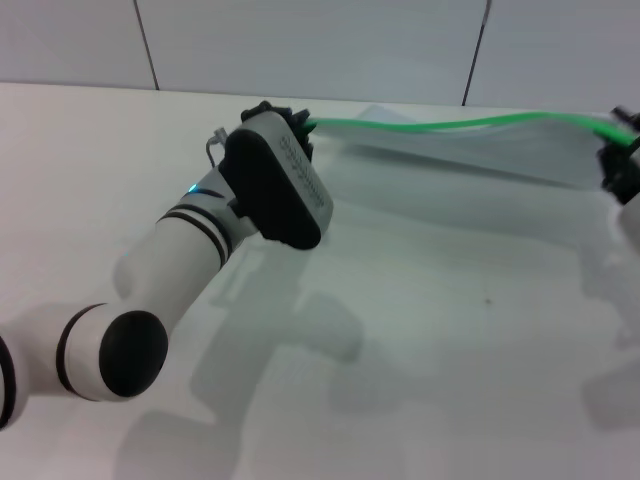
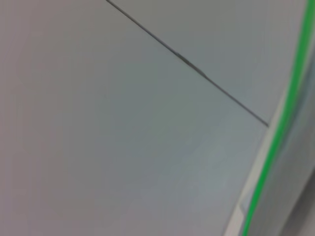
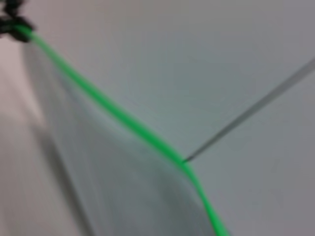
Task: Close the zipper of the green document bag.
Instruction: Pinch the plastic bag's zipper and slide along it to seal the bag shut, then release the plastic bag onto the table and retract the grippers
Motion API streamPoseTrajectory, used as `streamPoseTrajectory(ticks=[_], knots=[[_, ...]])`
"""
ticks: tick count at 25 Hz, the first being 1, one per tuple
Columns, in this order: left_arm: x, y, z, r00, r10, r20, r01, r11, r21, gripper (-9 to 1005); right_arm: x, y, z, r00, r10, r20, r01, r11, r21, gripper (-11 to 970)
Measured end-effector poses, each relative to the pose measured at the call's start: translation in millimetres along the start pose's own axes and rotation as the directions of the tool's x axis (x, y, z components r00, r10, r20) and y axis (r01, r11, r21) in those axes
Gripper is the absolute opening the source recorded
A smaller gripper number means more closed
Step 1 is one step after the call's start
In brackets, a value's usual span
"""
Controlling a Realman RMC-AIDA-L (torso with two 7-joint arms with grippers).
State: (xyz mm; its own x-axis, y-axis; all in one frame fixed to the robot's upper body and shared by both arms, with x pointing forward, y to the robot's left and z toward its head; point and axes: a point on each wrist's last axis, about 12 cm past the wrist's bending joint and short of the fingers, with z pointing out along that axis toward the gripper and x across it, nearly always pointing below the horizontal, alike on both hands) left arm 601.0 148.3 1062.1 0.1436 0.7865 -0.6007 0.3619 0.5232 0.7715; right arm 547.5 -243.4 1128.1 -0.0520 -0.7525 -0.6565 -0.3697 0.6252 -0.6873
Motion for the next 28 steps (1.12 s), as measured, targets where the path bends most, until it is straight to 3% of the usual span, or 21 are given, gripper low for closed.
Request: streamPoseTrajectory(ticks=[4,6,9,14,15,17,18,19,22,24,28], knots=[[-10,5.3,0,0.993,-0.105,0.049,0.107,0.993,-0.051,129,5,-11.1,-11,0.981,0.171,0.088,-0.181,0.977,0.116,168],[-16,6.0,-2,0.982,-0.177,0.074,0.181,0.982,-0.061,139,3,-14.4,-20,0.952,0.250,0.177,-0.280,0.945,0.170,170],[-29,8.6,-3,0.937,-0.325,0.125,0.334,0.941,-0.057,154,1,-16.4,-30,0.899,0.319,0.301,-0.394,0.888,0.236,405],[-50,16.6,-16,0.845,-0.475,0.245,0.502,0.863,-0.060,337,2,-7.6,-21,0.853,0.387,0.350,-0.479,0.848,0.228,633],[-52,19.3,-22,0.825,-0.492,0.277,0.527,0.847,-0.066,373,1,-5.3,-17,0.845,0.403,0.352,-0.492,0.844,0.214,633],[-50,23.4,-34,0.797,-0.510,0.323,0.563,0.821,-0.092,469,-4,0.4,-7,0.832,0.429,0.350,-0.510,0.841,0.181,632],[-42,26.8,-43,0.766,-0.535,0.357,0.606,0.786,-0.122,516,-6,4.9,-1,0.829,0.438,0.347,-0.512,0.844,0.159,632],[-42,26.8,-43,0.766,-0.535,0.357,0.606,0.786,-0.122,564,-6,4.9,-1,0.829,0.438,0.347,-0.512,0.844,0.159,632],[-28,31.6,-51,0.714,-0.587,0.381,0.674,0.724,-0.148,740,-7,10.9,4,0.828,0.438,0.350,-0.510,0.847,0.147,631],[-16,34.6,-56,0.687,-0.615,0.387,0.708,0.687,-0.163,740,-5,15.5,4,0.819,0.438,0.370,-0.520,0.839,0.158,631],[-3,35.2,-58,0.688,-0.619,0.379,0.713,0.674,-0.194,739,1,26.4,3,0.793,0.441,0.420,-0.552,0.811,0.192,630]])
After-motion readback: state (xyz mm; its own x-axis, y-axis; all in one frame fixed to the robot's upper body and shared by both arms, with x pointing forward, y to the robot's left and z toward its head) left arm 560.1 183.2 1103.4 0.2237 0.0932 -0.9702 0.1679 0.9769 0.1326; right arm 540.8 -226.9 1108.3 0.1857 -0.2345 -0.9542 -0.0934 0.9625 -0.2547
